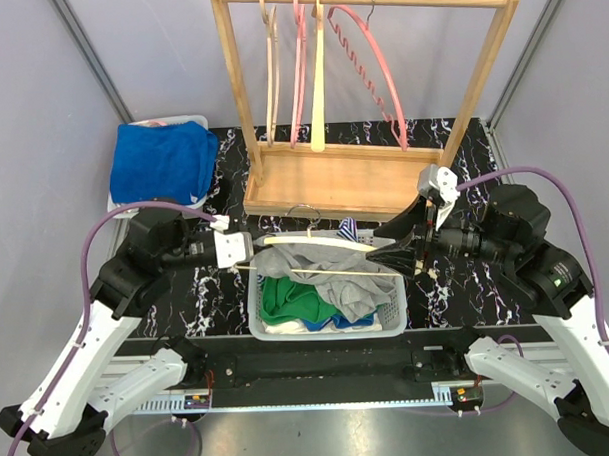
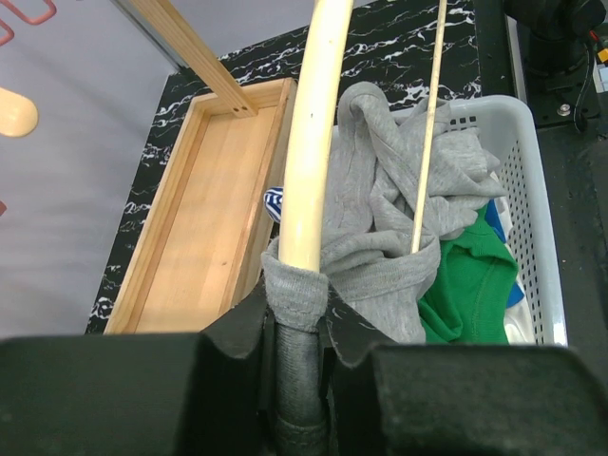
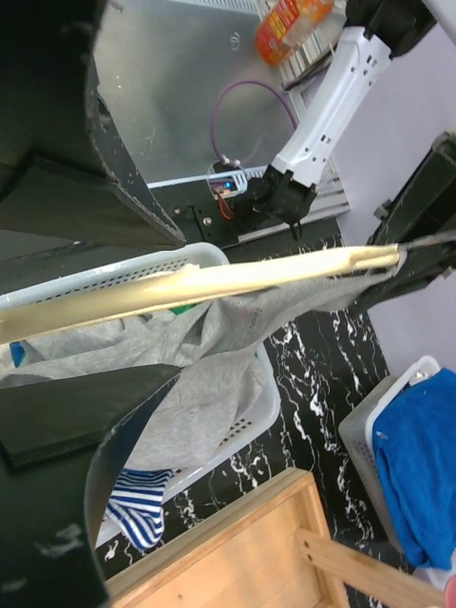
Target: Remove the tank top from the hanger
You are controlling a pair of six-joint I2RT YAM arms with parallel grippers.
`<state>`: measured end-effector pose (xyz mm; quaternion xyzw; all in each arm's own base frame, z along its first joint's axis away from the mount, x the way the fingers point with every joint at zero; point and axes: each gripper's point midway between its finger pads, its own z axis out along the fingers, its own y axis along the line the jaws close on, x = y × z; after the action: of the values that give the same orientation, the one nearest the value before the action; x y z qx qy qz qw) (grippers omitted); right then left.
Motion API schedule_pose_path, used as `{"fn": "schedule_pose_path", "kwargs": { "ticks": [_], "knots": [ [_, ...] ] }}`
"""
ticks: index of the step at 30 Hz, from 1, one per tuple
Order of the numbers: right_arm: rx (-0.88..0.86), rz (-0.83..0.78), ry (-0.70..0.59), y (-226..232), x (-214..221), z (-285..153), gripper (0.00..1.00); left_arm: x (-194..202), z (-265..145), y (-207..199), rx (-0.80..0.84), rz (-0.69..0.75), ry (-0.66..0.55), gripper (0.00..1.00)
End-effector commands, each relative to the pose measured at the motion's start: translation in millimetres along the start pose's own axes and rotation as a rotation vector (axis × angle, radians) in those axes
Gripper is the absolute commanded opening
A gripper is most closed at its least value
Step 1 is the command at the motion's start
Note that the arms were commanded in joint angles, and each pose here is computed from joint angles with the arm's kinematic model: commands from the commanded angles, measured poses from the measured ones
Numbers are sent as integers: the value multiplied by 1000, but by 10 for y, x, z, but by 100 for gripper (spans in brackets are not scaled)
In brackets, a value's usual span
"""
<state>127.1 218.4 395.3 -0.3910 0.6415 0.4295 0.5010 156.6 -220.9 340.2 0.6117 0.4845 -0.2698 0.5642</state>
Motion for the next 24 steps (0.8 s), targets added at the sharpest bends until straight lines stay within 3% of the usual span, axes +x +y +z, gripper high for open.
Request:
{"fn": "schedule_pose_path", "kwargs": {
  "ticks": [1,5,16,20,21,24],
  "knots": [
    [-81,-46,-40,126,-119,13,57,-318,-23,101,-13,74,-86,0],
    [-93,-3,-23,152,-70,16,46,-310,-20,110,-19,76,-84,0],
    [-80,37,27,105,102,40,42,-452,-58,134,-35,70,-123,0],
    [-64,34,22,87,89,26,21,-438,-58,127,-36,70,-122,0],
    [-61,33,20,88,81,22,9,-422,-56,125,-37,69,-119,0],
    [-49,27,6,104,34,-19,0,-360,-60,112,-47,67,-106,0]
  ]
}}
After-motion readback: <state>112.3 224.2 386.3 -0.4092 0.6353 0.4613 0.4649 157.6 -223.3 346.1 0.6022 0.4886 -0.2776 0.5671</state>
